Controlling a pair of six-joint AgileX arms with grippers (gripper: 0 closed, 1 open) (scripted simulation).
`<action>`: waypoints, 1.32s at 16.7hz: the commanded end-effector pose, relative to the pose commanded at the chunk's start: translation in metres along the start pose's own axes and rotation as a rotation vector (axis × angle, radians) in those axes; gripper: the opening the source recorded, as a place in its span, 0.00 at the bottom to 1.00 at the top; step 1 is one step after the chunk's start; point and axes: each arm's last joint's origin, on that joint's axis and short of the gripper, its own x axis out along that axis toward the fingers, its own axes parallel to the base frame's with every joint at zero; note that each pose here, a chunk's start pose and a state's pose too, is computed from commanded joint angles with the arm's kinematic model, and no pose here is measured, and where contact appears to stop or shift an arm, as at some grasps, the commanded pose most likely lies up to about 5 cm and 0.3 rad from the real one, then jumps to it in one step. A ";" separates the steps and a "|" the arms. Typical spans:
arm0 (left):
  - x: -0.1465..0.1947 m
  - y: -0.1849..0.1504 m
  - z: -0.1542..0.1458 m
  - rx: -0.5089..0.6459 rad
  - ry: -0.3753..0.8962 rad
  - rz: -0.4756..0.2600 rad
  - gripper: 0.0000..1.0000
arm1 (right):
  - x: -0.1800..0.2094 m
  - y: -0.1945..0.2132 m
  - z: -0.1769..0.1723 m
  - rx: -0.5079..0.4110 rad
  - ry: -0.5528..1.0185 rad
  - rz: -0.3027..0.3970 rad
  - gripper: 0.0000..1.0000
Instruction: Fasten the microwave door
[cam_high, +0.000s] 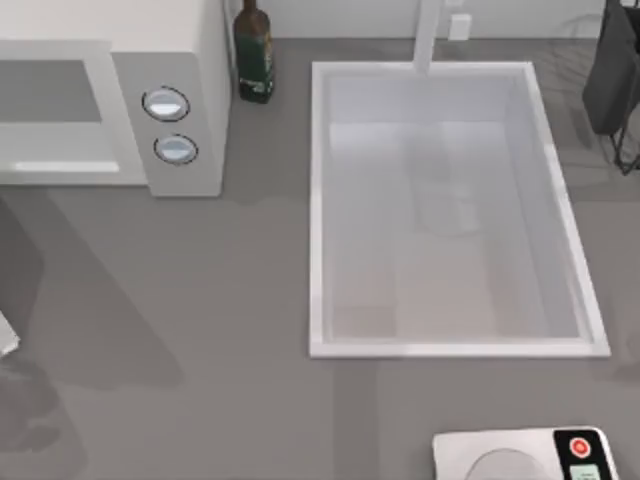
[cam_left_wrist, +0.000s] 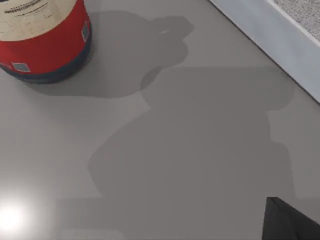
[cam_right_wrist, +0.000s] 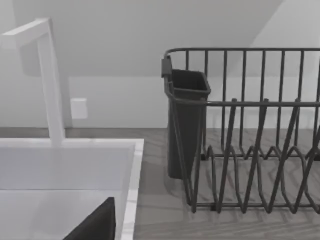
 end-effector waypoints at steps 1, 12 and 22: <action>0.000 -0.012 0.001 0.001 0.001 -0.001 0.00 | 0.000 0.000 0.000 0.000 0.000 0.000 1.00; -0.002 -0.066 -0.005 -0.007 -0.007 -0.002 0.00 | 0.000 0.000 0.000 0.000 0.000 0.000 1.00; 0.002 -0.148 -0.002 0.009 0.012 -0.014 0.00 | 0.000 0.000 0.000 0.000 0.000 0.000 1.00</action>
